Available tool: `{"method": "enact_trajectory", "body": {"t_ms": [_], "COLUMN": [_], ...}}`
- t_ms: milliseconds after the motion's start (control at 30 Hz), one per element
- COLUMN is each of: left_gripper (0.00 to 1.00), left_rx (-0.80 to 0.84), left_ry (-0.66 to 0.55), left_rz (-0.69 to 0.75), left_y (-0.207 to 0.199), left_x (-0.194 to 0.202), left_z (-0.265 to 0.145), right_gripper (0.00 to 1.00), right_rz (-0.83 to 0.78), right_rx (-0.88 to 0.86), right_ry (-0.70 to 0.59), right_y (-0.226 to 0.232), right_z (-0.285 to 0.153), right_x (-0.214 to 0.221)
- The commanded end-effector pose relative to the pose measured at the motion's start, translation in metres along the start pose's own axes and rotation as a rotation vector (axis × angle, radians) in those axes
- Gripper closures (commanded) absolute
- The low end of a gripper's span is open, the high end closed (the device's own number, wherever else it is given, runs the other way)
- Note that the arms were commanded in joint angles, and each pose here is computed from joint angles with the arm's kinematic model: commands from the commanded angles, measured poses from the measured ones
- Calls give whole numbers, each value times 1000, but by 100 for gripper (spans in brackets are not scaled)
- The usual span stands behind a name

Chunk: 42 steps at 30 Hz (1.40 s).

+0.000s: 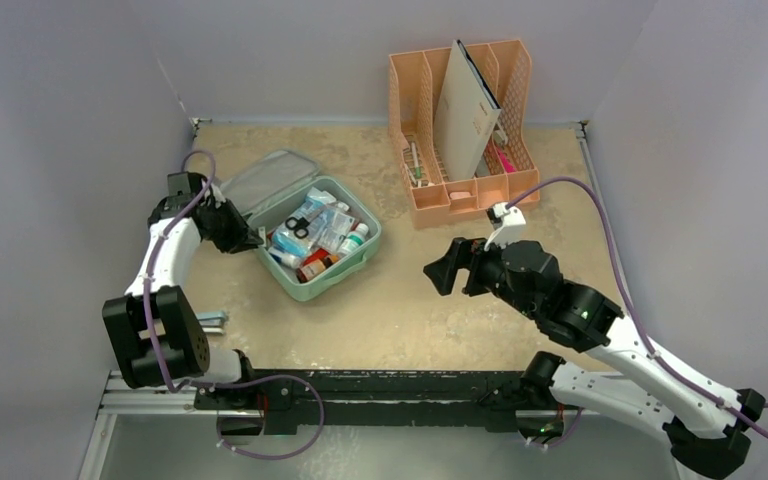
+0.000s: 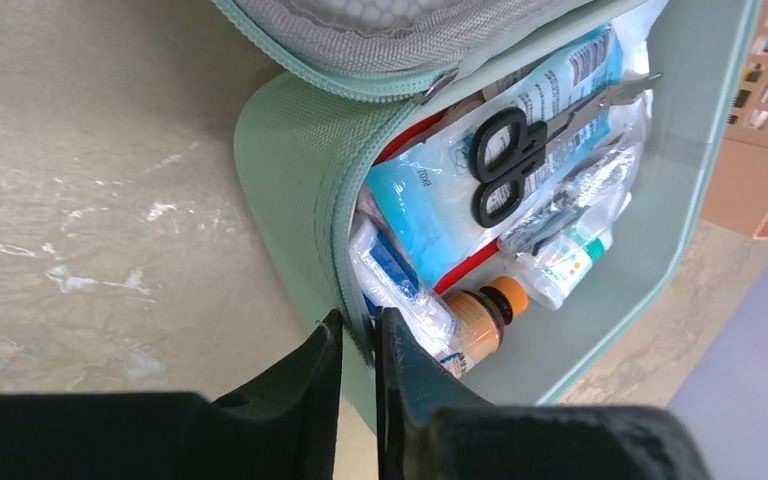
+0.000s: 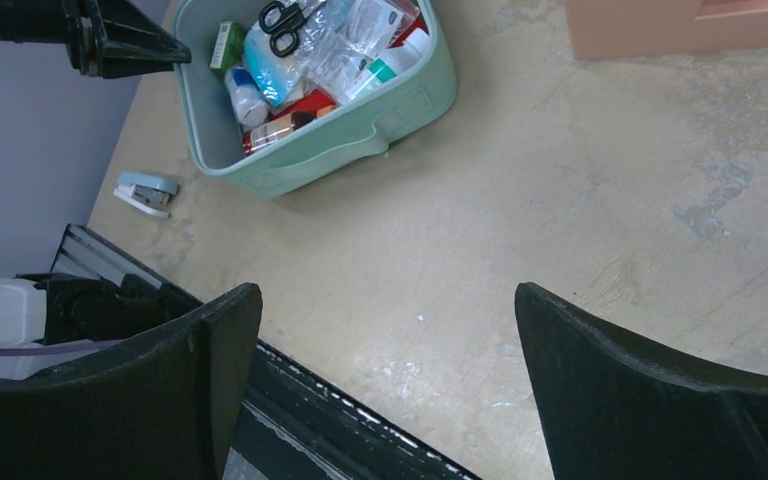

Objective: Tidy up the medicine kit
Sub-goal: Move the medicine box to the center of the board, then close the lid of the medicine box.

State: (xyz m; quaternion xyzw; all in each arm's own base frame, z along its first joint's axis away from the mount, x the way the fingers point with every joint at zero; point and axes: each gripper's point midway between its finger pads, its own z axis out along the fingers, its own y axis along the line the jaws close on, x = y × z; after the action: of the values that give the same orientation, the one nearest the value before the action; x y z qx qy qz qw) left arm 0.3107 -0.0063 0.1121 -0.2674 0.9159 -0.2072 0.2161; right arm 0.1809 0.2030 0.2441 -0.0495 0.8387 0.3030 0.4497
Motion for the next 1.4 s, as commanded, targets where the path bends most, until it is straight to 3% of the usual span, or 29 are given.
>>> {"method": "enact_trajectory", "body": {"t_ms": [0,67,233,467,700,933,1367], "left_gripper": [83,76,45,21,16,16,16], "left_rx": [159,171,109,236,225,311,354], "left_ry": [-71,-89,-165,-265,-308,-255,-243], "left_rz": [21,23,12,-85,-175,-299,-284], "left_y": [-40,-46,-42,-31,-10,-2,10], "left_x": [-9,-14,-40,-86,-111,-116,-133], "left_z": [-25,-32,-47,-62,-32,9,46], "right_gripper": [2,1,1,1,1,1,5], "right_rz": [6,-4,-46,-58,-59,-88,103], "right_rx": [24,21,16,19,8,1,-59], "right_ry": [-18,-18,-18,-16,-6,-28,66], "right_y": [-4,-3,0,-1,0,8,37], "right_z": [0,2,4,4,1,2,80], "right_x": [-3,-4,-8,-7,-6,-20,13]}}
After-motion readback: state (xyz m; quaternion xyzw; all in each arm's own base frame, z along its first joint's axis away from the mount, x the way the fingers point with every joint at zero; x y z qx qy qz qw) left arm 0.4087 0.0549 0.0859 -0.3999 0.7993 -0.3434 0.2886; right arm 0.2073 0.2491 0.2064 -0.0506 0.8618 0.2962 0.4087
